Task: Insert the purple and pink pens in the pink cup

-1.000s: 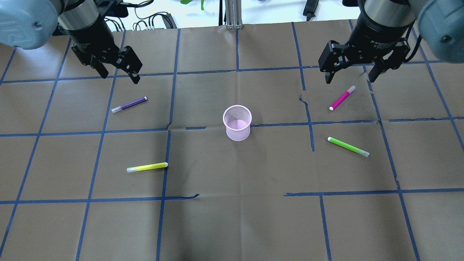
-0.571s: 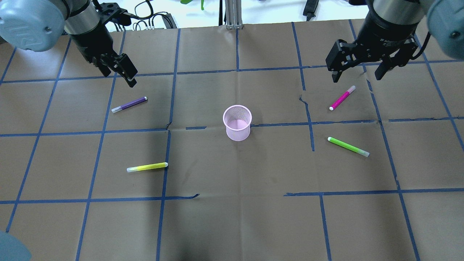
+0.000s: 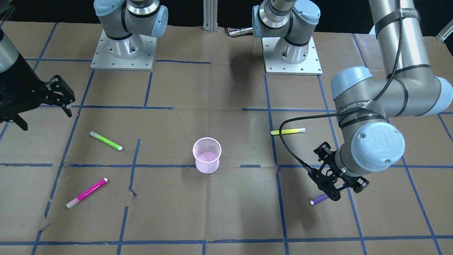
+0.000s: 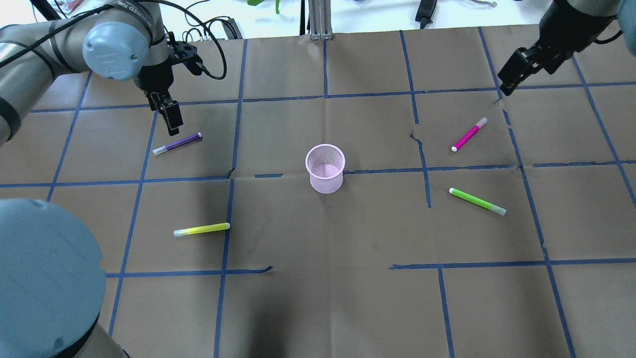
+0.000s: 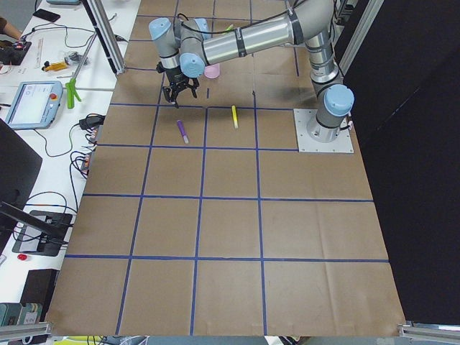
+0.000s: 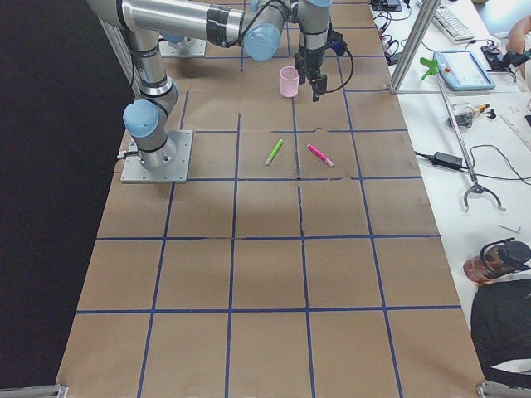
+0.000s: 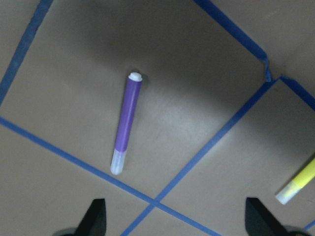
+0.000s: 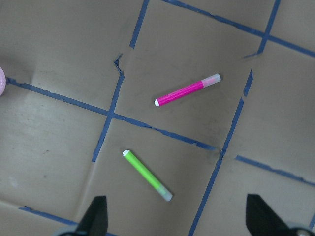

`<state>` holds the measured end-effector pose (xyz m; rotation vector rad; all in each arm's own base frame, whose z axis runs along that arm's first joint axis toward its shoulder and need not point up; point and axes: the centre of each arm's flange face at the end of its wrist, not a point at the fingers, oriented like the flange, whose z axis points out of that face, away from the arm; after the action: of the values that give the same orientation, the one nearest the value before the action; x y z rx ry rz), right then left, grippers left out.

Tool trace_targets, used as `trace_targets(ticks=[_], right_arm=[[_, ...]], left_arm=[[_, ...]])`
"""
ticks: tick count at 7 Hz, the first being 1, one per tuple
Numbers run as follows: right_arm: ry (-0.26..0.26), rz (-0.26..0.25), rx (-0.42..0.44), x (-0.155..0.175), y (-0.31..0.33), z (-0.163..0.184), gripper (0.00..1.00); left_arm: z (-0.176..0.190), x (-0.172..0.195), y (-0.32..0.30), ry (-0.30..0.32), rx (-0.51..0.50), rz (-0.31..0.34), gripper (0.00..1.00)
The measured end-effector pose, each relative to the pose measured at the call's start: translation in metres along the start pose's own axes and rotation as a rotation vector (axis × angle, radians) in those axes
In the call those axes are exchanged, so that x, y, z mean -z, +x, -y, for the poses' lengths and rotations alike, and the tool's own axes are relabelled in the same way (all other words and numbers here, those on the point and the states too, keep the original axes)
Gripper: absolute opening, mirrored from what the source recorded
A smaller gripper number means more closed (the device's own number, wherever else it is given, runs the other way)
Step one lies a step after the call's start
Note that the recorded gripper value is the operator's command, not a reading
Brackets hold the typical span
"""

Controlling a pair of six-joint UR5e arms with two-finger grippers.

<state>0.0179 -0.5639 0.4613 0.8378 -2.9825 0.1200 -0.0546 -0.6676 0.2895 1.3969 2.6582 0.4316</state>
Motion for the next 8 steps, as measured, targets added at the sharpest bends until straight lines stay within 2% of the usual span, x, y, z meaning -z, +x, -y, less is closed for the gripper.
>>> trace_targets(ticks=[2,4,5,7,8], right_arm=[[-0.018,0.006,0.321,-0.027,0.012,0.009,1.00],[-0.096,0.017,0.693,-0.049,0.018,0.005,1.00],[-0.121,0.048,0.861,-0.063,0.016,0.000,1.00],[-0.137,0.115,1.081,-0.097,0.005,-0.012,1.00],[-0.128,0.111,1.166,-0.115,0.001,-0.017,1.00]], left_arm=[[0.029,-0.035,-0.012,0.008,-0.175,0.035,0.97],[0.063,-0.057,-0.008,-0.011,-0.292,0.116,0.98],[0.078,-0.064,-0.002,-0.031,-0.330,0.138,0.98],[0.088,-0.077,0.000,-0.100,-0.389,0.193,0.98],[0.087,-0.087,0.001,-0.141,-0.426,0.241,0.98]])
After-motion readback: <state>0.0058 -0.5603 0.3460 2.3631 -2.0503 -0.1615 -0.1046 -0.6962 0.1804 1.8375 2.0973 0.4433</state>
